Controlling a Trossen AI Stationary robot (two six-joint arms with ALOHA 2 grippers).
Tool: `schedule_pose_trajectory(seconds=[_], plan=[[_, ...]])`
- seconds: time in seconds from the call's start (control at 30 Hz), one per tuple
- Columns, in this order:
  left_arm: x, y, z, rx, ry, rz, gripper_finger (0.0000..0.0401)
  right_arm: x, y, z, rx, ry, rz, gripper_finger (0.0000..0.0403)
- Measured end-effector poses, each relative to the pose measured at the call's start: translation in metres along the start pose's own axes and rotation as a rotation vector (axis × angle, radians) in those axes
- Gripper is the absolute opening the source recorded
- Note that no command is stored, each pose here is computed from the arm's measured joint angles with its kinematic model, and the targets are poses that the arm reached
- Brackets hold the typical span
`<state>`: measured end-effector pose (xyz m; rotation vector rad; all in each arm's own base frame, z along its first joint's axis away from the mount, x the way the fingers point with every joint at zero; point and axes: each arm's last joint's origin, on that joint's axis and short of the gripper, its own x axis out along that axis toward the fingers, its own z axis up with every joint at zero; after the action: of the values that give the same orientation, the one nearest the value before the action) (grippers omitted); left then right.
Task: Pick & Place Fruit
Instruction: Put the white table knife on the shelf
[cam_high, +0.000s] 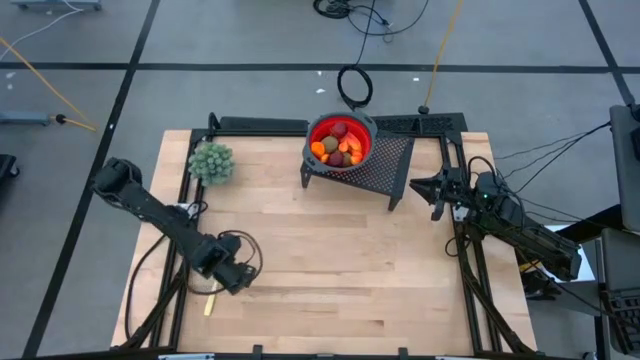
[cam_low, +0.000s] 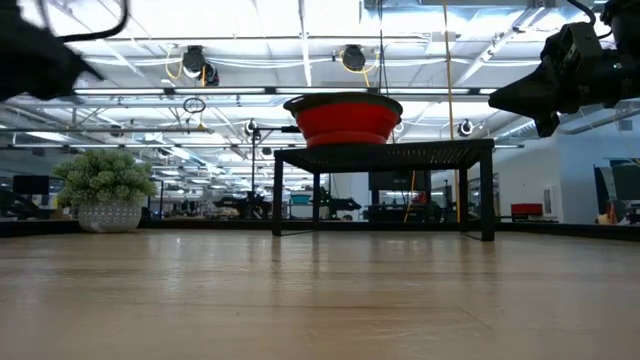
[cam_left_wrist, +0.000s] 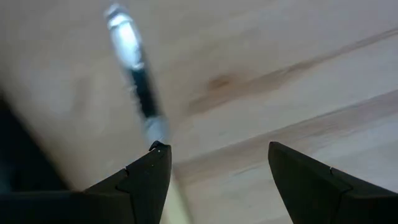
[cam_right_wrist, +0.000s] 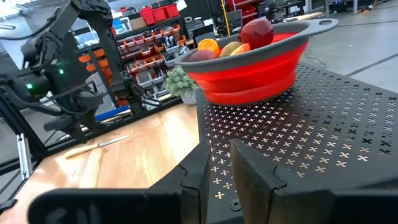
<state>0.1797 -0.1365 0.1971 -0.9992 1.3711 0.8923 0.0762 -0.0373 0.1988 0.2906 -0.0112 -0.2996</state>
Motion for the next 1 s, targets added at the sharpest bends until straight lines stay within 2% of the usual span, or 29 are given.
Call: schedule_pose_trajectory(seconds=[0.3, 0.53, 0.77, 1.0], plan=[[0.011, 0.018, -0.027, -0.063, 0.009, 0.047, 0.0269, 0.000, 0.000, 0.000, 0.000, 0.000, 0.000, 0.0055], [0.027, 0.030, -0.043, -0.096, 0.027, 0.025, 0.0269, 0.000, 0.000, 0.000, 0.000, 0.000, 0.000, 0.0055], [0.039, 0.042, -0.045, -0.122, 0.010, 0.050, 0.0268, 0.000, 0.000, 0.000, 0.000, 0.000, 0.000, 0.0055], [0.056, 0.047, -0.042, -0.110, 0.039, 0.008, 0.0268, 0.000, 0.000, 0.000, 0.058, 0.000, 0.000, 0.0055]])
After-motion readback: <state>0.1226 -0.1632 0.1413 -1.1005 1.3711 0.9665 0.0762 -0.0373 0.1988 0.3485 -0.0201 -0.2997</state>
